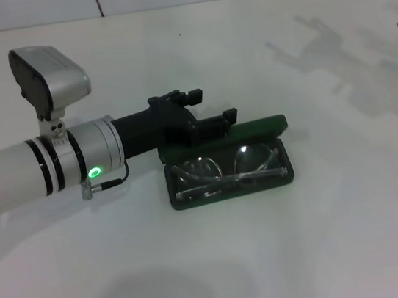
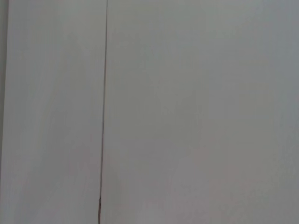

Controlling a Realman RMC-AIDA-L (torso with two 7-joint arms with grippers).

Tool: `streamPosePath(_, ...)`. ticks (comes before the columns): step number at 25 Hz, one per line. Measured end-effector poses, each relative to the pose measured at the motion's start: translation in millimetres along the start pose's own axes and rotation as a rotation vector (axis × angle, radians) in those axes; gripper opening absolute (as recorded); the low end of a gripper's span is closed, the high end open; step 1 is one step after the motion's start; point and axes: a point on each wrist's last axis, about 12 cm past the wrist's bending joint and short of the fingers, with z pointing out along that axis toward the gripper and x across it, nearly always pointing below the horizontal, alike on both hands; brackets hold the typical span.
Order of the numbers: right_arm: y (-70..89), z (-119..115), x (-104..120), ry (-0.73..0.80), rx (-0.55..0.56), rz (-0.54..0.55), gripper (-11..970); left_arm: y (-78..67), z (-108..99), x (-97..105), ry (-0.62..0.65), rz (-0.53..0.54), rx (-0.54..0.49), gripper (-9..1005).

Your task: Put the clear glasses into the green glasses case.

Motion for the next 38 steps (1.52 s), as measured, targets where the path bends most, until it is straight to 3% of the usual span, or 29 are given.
streamPosePath(31, 2.6, 18.1, 0.1, 0.027, -0.003, -0.028, 843, -9.8, -5.2, 22.0, 0.041, 0.028, 0.022, 858)
streamPosePath(35, 3.1, 16.3, 0.6, 0.024, -0.009, -0.027, 843, -10.6, -6.7, 16.6, -0.01, 0.02, 0.032, 858)
streamPosePath(38, 7.1, 14.9, 0.3, 0.015, -0.043, -0.031, 843, -15.3, -13.9, 8.0, -0.119, 0.03, 0.079, 858)
